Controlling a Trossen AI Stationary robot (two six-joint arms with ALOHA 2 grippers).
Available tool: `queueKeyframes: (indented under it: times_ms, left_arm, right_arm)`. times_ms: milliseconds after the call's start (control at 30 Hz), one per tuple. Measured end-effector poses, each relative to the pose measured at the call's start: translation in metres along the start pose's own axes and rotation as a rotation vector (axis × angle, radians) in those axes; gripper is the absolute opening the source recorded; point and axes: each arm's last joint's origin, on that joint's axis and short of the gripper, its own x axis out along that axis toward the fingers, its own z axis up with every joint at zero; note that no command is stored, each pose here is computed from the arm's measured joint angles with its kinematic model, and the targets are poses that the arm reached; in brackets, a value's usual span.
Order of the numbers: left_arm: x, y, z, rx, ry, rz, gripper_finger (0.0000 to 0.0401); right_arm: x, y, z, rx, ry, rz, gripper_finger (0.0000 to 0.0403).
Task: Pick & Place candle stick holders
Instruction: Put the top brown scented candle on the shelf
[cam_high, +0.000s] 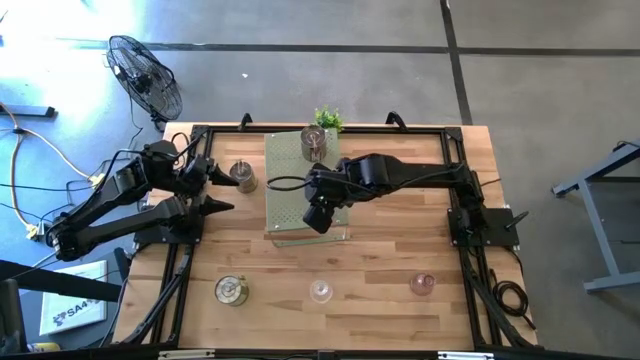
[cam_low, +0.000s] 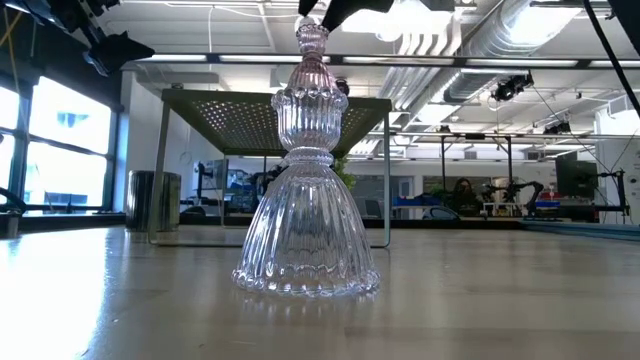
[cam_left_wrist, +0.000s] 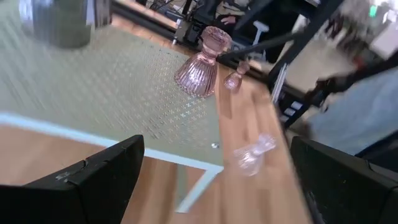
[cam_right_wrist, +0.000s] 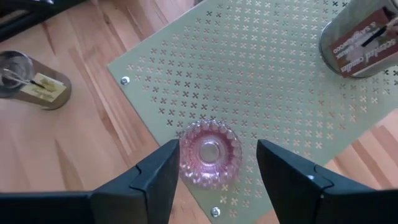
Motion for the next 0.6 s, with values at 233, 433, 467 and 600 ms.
queueKeyframes:
  times_ms: [233,433,467,600]
  left_arm:
    - [-0.015,-0.015,0.019,-0.114,-0.048,-0.017,0.0397]
    - [-0.047,-0.043,0.047,-0.064,-0.116,0.002,0.0397]
    - [-0.054,-0.049,0.052,-0.058,-0.131,0.021,0.0397]
    - [-0.080,-0.066,0.067,-0.017,-0.143,0.146,0.0397]
  right_arm:
    - [-0.032,0.004,-0.004,-0.005,-0.074,0.053,0.0209]
    - [-0.061,0.025,-0.021,-0.073,-0.132,0.137,0.0209]
    - [-0.064,0.030,-0.024,-0.085,-0.133,0.148,0.0209]
    - [-0.075,0.052,-0.044,-0.142,-0.164,0.150,0.0209]
